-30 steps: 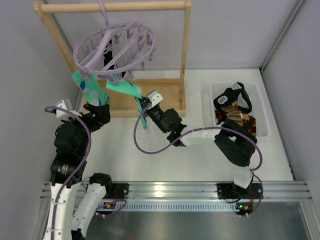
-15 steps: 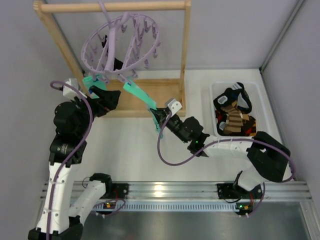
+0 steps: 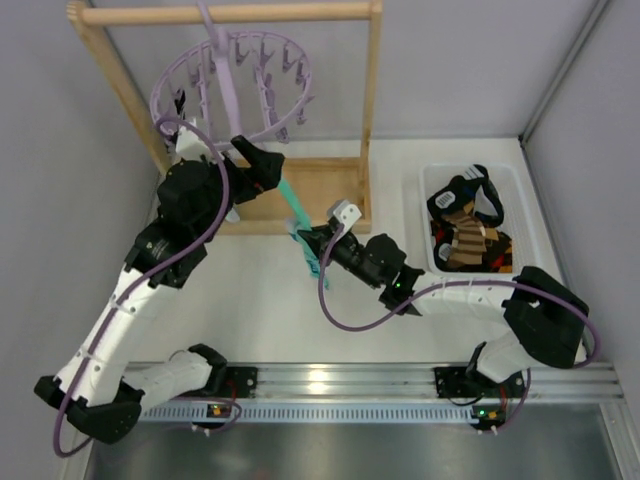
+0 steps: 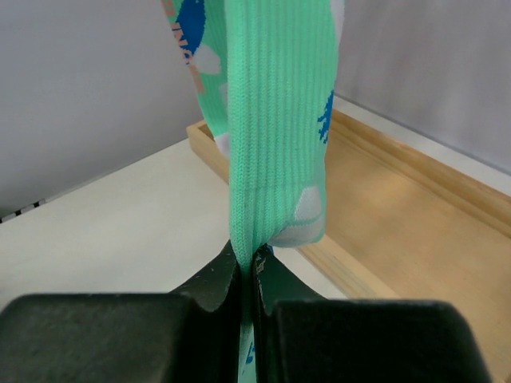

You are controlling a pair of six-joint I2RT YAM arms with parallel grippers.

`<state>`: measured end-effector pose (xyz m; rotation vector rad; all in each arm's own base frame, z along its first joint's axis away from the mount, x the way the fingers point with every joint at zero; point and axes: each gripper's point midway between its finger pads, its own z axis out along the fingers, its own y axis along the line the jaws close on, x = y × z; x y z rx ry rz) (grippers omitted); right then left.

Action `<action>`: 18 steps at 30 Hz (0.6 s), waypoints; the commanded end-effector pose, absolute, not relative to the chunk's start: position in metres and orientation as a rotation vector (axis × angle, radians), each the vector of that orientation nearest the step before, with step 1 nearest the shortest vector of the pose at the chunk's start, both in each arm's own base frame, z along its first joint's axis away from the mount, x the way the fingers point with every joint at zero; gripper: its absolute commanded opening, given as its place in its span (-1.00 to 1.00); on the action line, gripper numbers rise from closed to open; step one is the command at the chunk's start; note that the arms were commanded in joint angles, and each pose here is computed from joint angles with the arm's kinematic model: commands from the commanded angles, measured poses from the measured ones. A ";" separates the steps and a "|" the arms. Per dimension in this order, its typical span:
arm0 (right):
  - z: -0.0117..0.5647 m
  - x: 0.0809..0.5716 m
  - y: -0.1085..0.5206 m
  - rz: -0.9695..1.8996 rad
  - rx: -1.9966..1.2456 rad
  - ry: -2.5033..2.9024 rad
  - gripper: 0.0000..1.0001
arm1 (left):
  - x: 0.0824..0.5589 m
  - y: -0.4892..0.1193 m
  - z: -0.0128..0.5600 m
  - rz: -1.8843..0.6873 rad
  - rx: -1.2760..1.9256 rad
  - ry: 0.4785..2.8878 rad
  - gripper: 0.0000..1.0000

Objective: Remove the socks clipped to the hanger

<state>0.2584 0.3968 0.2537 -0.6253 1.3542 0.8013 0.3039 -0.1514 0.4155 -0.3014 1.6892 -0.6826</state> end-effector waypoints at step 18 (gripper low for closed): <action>0.243 0.244 0.418 0.794 -0.673 1.370 -1.00 | 0.365 -0.156 0.409 -0.344 -0.351 1.684 0.44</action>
